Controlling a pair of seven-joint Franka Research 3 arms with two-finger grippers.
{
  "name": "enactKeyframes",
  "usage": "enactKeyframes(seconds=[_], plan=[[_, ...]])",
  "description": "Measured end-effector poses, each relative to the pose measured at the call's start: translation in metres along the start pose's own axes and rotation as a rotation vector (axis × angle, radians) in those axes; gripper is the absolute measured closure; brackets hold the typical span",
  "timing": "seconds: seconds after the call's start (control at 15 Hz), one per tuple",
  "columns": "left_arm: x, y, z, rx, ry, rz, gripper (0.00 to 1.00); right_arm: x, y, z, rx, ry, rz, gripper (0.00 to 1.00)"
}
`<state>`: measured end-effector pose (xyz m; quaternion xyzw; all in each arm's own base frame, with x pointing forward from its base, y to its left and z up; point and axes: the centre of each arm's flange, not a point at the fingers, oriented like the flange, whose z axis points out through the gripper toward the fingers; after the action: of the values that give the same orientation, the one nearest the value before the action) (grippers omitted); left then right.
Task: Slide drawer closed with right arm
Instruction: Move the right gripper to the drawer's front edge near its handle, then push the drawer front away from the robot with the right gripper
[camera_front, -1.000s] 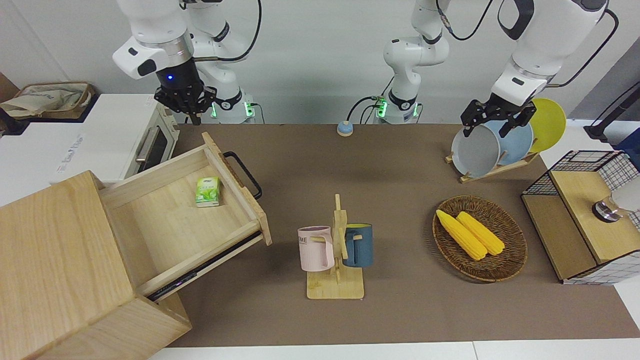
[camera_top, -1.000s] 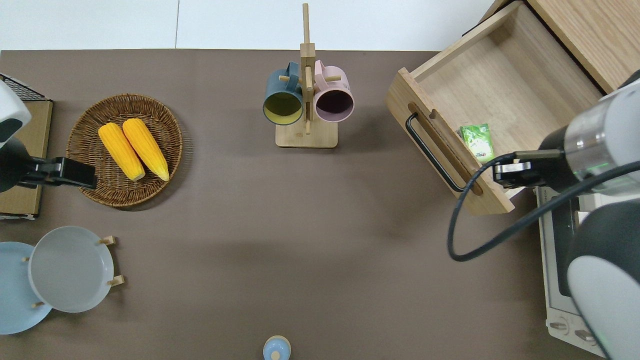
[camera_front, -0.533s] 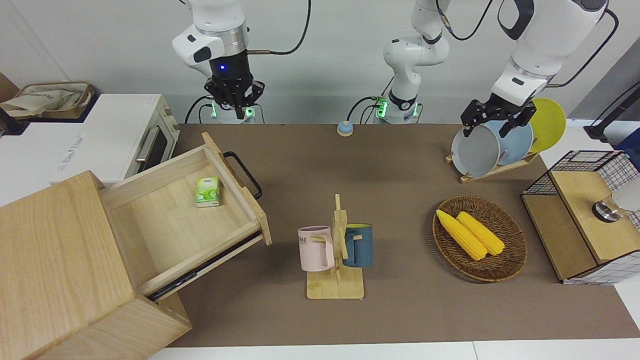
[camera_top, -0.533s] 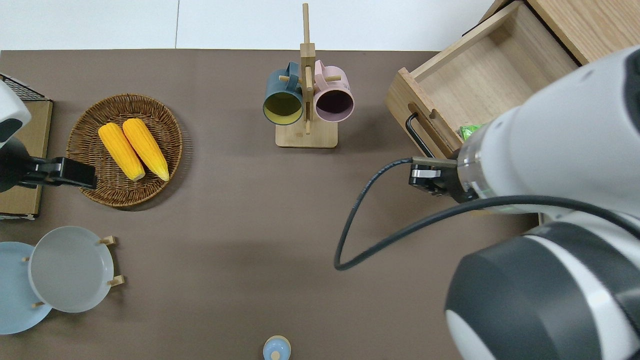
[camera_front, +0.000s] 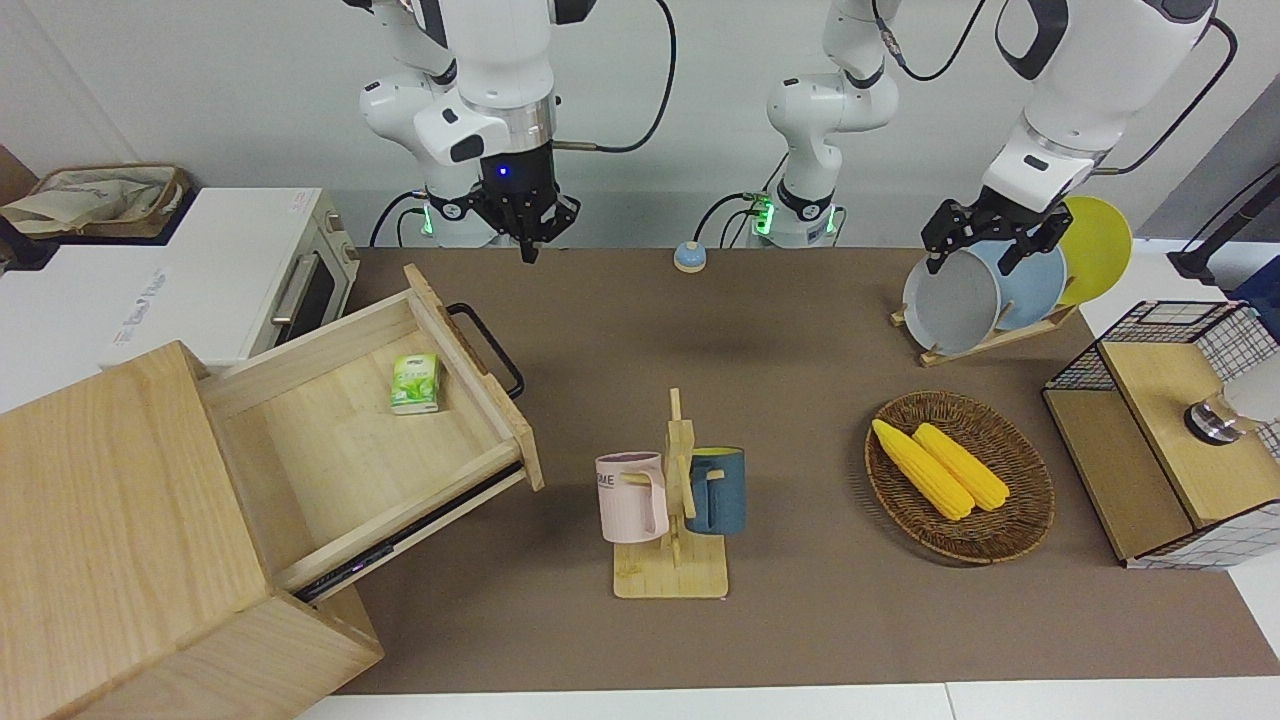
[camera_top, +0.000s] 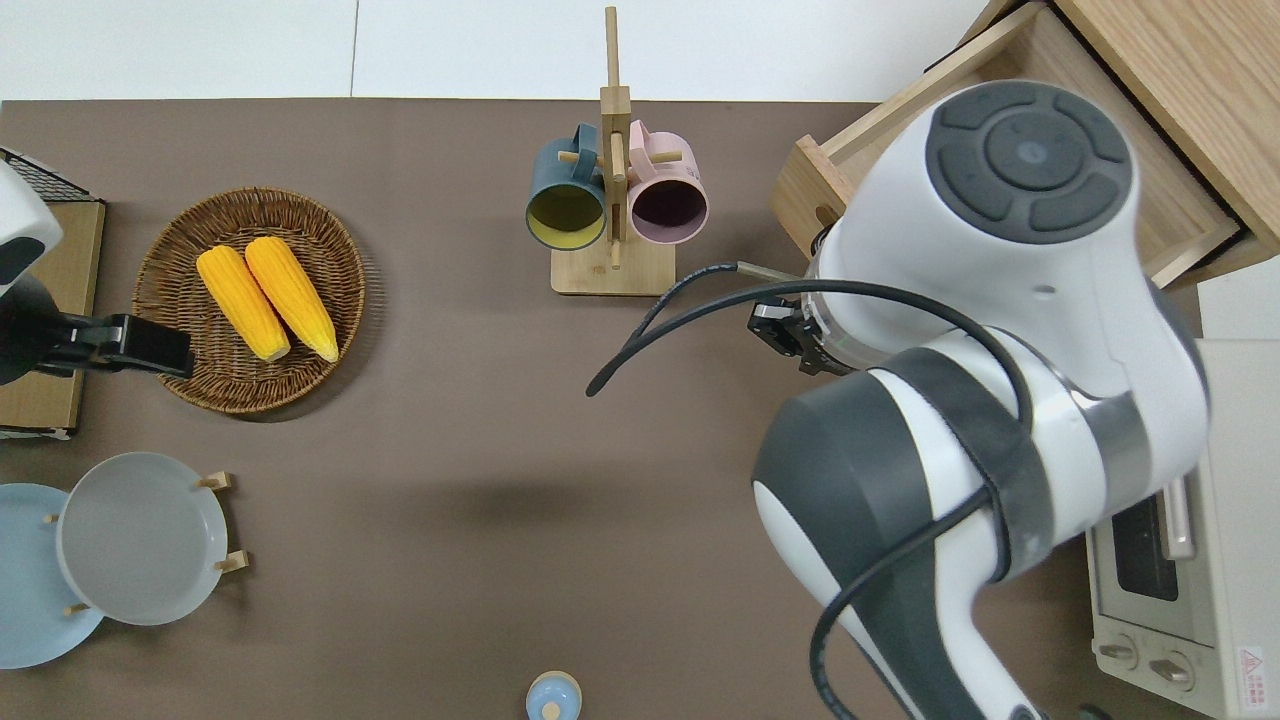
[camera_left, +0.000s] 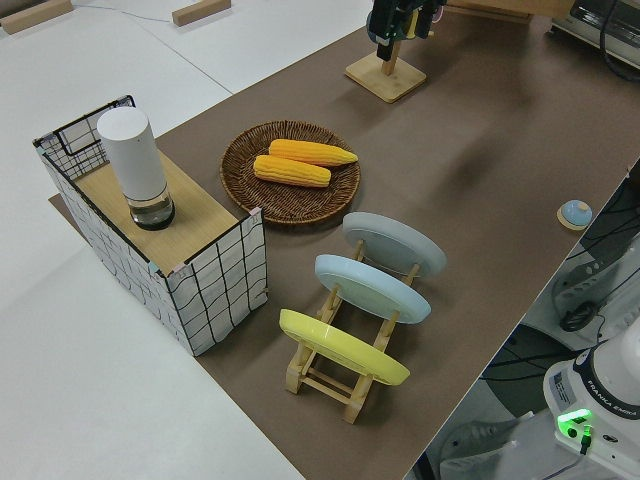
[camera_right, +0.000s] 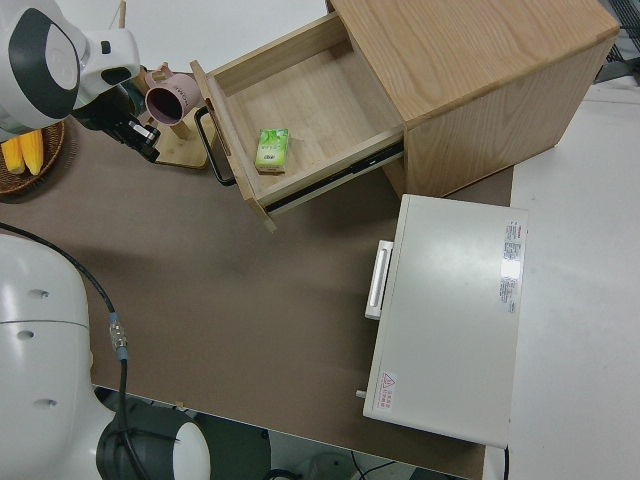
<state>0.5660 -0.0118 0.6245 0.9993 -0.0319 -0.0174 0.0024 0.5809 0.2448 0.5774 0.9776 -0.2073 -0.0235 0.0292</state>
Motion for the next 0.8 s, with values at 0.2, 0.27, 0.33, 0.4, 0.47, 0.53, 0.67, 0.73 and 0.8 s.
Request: enactKeyframes(seconds=[0.2, 0.27, 0.33, 0.4, 0.47, 0.53, 0.67, 0.73, 0.8], plan=[[0.000, 0.000, 0.000, 0.000, 0.000, 0.000, 0.00, 0.000, -0.010, 0.015, -0.010, -0.019, 0.101, 0.99], [0.000, 0.000, 0.000, 0.000, 0.000, 0.000, 0.00, 0.001, -0.013, 0.018, -0.006, -0.023, 0.154, 0.99], [0.000, 0.000, 0.000, 0.000, 0.000, 0.000, 0.00, 0.002, -0.015, 0.022, -0.008, -0.027, 0.203, 0.99], [0.000, 0.000, 0.000, 0.000, 0.000, 0.000, 0.00, 0.003, -0.017, 0.026, -0.011, -0.034, 0.244, 0.99], [0.000, 0.000, 0.000, 0.000, 0.000, 0.000, 0.00, 0.004, -0.019, 0.031, -0.012, -0.042, 0.278, 0.99], [0.000, 0.000, 0.000, 0.000, 0.000, 0.000, 0.00, 0.005, -0.022, 0.037, -0.013, -0.046, 0.304, 0.99], [0.000, 0.000, 0.000, 0.000, 0.000, 0.000, 0.00, 0.010, -0.025, 0.049, -0.015, -0.047, 0.332, 0.99], [0.000, 0.000, 0.000, 0.000, 0.000, 0.000, 0.00, 0.013, -0.025, 0.056, -0.015, -0.046, 0.343, 0.99], [0.000, 0.000, 0.000, 0.000, 0.000, 0.000, 0.00, 0.015, -0.026, 0.061, -0.015, -0.046, 0.351, 0.99]])
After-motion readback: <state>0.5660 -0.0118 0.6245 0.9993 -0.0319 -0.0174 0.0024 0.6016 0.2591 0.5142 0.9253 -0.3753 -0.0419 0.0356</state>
